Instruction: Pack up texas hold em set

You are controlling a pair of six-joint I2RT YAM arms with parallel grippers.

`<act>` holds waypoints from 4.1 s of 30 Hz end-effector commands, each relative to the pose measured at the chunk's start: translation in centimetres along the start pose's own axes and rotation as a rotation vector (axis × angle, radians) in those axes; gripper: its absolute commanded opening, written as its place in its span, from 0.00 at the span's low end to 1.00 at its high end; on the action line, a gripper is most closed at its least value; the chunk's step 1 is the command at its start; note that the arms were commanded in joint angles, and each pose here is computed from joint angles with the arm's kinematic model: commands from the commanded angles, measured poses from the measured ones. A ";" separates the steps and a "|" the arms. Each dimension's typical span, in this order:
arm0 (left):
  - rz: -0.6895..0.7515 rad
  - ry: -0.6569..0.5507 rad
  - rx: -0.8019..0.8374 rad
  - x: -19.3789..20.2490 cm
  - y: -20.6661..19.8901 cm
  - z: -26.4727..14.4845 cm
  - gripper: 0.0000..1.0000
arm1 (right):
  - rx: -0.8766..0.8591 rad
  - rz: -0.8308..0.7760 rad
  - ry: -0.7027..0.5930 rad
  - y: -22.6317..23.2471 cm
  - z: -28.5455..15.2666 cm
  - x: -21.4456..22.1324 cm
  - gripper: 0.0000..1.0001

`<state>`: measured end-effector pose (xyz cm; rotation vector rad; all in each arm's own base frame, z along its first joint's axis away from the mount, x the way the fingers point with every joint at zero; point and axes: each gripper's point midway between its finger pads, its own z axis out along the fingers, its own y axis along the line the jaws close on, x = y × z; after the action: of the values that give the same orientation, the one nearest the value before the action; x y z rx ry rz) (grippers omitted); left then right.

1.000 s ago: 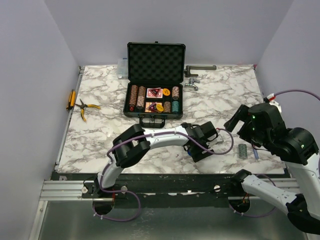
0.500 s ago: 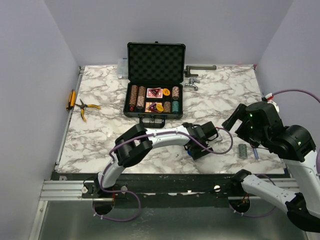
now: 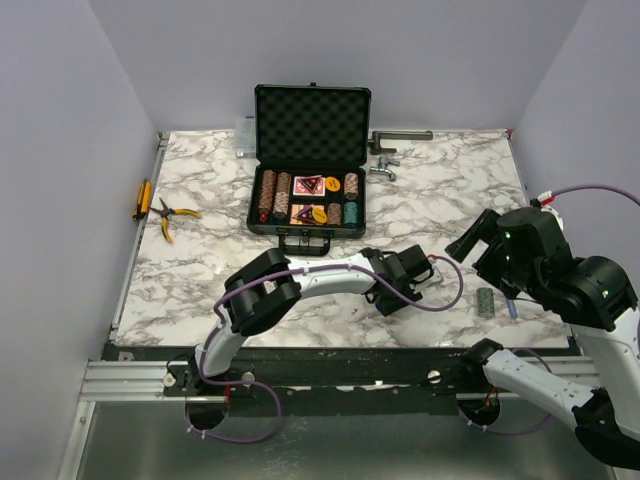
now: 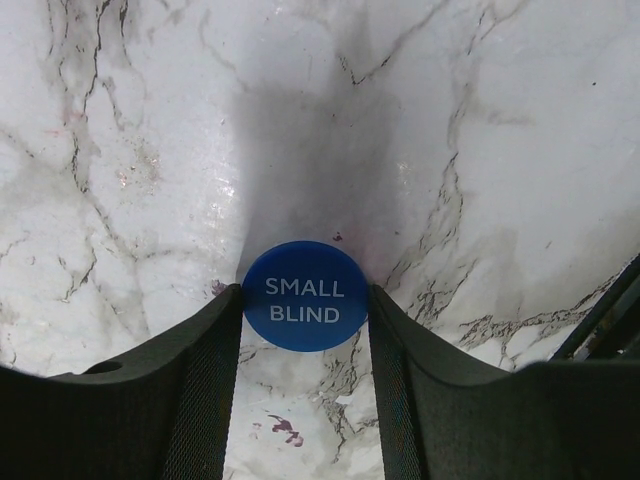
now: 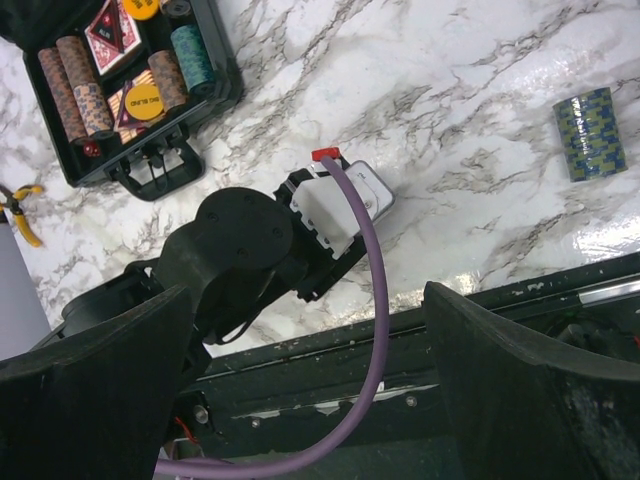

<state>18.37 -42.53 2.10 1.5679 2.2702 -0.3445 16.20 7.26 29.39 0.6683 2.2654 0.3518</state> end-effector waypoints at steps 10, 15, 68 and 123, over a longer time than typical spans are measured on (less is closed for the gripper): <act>-0.024 0.110 -0.043 4.3 0.7 -0.6 0.41 | 0.008 0.009 0.011 0.2 0.4 0.3 1.00; -0.044 0.068 -0.039 2.9 0.6 -2.1 0.40 | 0.007 -0.006 0.006 0.8 0.8 0.0 1.00; -0.278 0.022 -0.126 1.6 1.7 -15.9 0.36 | -0.182 -0.108 -0.178 8.5 -1.1 -6.9 1.00; -1.226 -0.279 -0.089 -3.4 29.0 -19.0 0.34 | -0.097 0.021 -0.308 7.7 3.1 -7.8 1.00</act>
<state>42.62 -27.66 20.57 0.0280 2.6248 -0.5523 26.00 10.21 35.24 0.6009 1.9628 0.3688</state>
